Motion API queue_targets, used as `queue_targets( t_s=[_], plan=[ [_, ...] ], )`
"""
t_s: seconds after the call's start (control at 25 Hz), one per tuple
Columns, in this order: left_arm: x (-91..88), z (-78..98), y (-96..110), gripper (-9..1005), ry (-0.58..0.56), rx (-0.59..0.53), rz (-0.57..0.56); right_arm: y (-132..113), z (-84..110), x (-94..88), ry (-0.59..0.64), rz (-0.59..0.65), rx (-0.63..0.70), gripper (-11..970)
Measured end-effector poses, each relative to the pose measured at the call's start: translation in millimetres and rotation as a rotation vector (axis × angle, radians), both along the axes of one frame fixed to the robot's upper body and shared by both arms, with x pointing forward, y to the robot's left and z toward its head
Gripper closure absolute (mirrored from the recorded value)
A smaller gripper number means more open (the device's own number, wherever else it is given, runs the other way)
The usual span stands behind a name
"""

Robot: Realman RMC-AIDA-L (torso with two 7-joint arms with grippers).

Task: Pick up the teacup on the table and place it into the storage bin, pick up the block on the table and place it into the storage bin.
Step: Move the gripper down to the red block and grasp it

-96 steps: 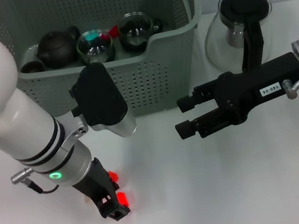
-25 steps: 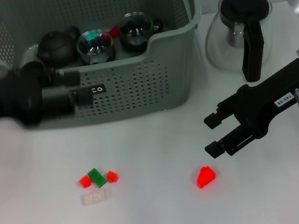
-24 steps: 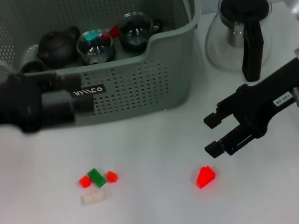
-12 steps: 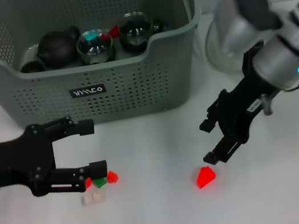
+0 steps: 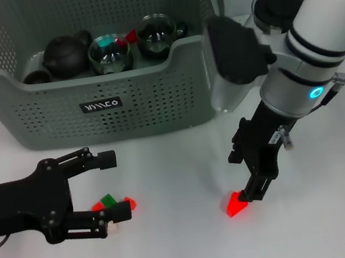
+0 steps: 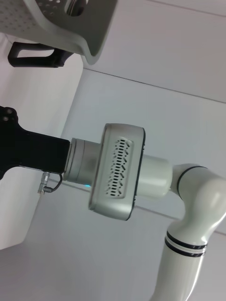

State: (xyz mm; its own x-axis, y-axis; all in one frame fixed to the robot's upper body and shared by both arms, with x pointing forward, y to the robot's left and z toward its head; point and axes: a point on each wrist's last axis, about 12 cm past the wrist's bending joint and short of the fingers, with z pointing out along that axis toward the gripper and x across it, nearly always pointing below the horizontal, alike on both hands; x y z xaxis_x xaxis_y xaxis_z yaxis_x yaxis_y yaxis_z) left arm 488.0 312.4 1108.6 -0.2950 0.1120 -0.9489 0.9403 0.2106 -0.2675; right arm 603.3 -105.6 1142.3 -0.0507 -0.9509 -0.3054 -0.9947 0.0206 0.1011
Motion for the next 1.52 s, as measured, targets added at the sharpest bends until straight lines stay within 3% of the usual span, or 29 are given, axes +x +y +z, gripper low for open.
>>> queue_targets(
  t_s=[0.52,0.76,0.96,1.52],
  plan=[
    [2.7,-15.4,3.4,44,0.063,0.137,0.02,19.3,-8.6,-8.1,-0.036,0.063,-0.045,136],
    [3.6,-32.4,0.7,44,0.111,0.214,0.05,25.3,-12.8,-12.7,-0.036,0.08,-0.04,135],
    [1.7,-40.5,-3.8,44,0.132,0.225,0.047,27.6,-18.6,-16.1,-0.042,0.09,-0.063,135],
    [0.2,-38.3,-5.8,45,0.135,0.197,0.035,31.3,-28.8,-19.9,-0.104,0.162,-0.127,138]
  ],
)
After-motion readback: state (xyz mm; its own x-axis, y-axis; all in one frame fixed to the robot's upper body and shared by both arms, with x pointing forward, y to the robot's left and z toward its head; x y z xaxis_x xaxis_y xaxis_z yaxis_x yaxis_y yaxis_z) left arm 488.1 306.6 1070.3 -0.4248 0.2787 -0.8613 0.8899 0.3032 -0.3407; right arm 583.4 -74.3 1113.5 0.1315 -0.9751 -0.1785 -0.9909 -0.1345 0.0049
